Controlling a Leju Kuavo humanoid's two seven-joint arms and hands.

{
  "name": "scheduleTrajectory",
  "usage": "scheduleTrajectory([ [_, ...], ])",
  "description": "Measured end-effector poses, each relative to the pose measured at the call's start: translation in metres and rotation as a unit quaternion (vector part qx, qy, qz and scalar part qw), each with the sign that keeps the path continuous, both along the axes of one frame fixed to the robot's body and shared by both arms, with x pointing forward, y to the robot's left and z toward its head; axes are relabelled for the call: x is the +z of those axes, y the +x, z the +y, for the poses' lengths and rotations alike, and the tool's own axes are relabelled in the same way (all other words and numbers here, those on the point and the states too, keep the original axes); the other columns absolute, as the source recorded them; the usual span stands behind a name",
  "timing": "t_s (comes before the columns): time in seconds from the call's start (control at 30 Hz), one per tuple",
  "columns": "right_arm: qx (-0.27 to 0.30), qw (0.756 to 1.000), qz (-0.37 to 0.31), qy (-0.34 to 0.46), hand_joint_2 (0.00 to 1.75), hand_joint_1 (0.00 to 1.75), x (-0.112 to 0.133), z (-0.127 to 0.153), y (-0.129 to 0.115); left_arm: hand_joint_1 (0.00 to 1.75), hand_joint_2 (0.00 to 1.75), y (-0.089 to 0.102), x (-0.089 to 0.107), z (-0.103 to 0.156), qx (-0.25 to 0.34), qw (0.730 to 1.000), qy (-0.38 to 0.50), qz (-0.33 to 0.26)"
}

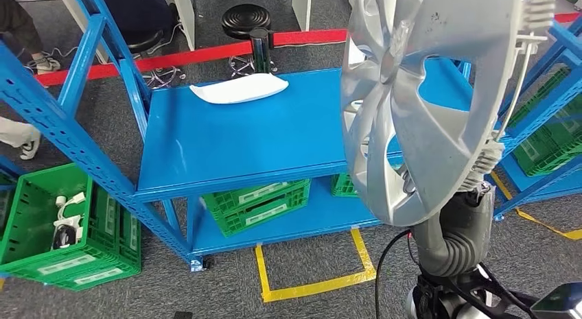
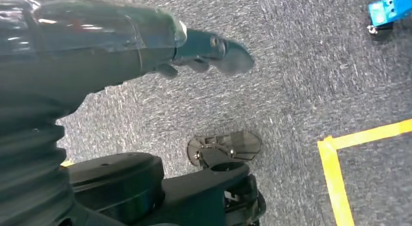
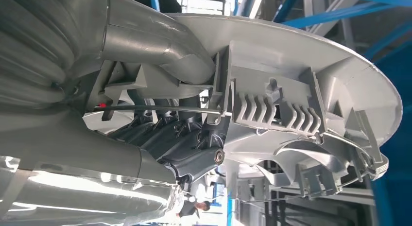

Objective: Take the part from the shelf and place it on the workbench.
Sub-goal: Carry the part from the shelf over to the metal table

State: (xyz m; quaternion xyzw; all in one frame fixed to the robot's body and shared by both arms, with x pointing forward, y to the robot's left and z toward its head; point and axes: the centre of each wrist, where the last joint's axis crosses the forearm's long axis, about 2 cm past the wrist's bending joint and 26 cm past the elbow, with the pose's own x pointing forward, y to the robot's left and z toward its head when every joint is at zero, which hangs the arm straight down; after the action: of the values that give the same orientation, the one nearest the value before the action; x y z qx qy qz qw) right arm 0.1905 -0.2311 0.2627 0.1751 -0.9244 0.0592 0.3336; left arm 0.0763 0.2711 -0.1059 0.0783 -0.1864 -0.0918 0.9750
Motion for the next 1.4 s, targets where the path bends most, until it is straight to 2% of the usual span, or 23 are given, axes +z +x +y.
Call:
scheduleTrajectory([
  [1.4,-0.003,1.0,0.018,0.008,1.75,1.75,-0.0057,-0.0008,0.0002,0.0,1.75,0.0012,0.0001,0.002,-0.002,1.0,0.005,0.011],
])
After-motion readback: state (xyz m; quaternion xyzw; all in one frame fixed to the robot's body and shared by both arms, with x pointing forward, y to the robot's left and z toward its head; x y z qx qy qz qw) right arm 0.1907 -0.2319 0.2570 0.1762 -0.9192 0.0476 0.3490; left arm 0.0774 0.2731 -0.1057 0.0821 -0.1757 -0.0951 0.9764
